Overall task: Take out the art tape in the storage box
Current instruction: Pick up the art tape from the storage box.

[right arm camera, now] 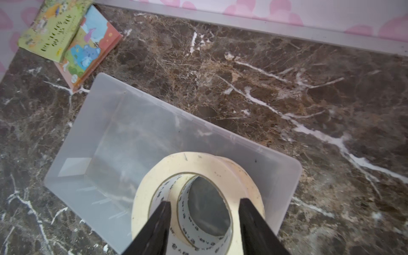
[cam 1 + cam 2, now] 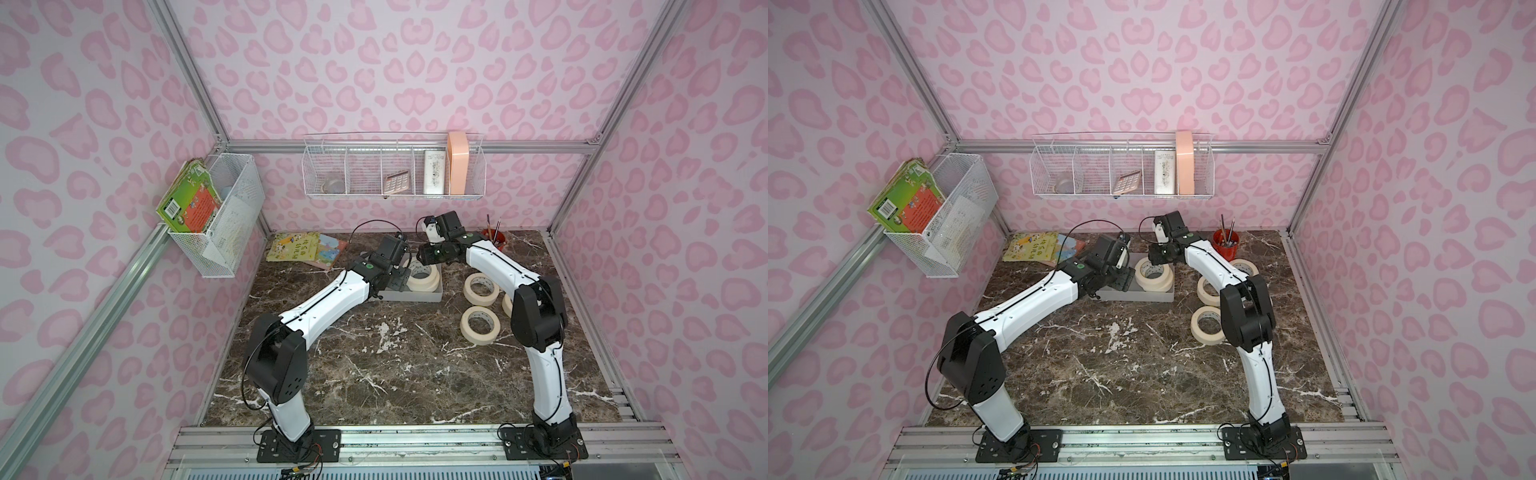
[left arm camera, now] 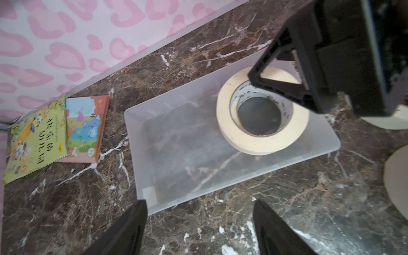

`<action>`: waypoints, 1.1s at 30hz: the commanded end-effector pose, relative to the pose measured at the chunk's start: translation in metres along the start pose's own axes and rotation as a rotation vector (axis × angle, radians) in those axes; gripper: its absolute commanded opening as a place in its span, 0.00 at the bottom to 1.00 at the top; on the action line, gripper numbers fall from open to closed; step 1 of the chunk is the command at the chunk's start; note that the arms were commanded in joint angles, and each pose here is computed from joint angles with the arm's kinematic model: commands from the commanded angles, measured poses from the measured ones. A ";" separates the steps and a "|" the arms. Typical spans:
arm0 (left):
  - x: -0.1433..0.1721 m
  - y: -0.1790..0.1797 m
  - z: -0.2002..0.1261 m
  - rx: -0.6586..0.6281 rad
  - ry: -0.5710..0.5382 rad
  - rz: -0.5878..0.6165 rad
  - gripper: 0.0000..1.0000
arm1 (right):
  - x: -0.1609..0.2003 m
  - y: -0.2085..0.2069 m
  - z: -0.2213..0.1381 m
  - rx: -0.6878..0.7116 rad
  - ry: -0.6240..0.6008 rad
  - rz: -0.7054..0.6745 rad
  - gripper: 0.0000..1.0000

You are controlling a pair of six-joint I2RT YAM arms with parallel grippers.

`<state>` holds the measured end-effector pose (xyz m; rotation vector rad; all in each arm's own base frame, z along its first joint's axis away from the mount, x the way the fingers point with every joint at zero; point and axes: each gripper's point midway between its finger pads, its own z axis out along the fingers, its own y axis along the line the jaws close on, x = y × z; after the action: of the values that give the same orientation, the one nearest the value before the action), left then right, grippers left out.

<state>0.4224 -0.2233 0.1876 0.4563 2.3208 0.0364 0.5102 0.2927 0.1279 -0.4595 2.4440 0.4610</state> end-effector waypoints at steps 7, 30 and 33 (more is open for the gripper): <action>0.008 0.010 -0.002 0.043 0.013 -0.094 0.85 | 0.033 -0.012 0.017 0.043 0.096 0.020 0.52; -0.022 -0.029 0.029 0.225 0.010 -0.111 0.85 | 0.040 -0.056 -0.129 0.251 -0.047 0.099 0.00; -0.022 -0.041 0.048 0.259 0.034 -0.106 0.85 | 0.094 -0.098 -0.160 0.372 -0.002 0.205 0.00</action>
<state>0.4544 -0.2606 0.1685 0.4285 2.3789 -0.2464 0.4273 0.1627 0.1885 -0.2010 2.4434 0.2050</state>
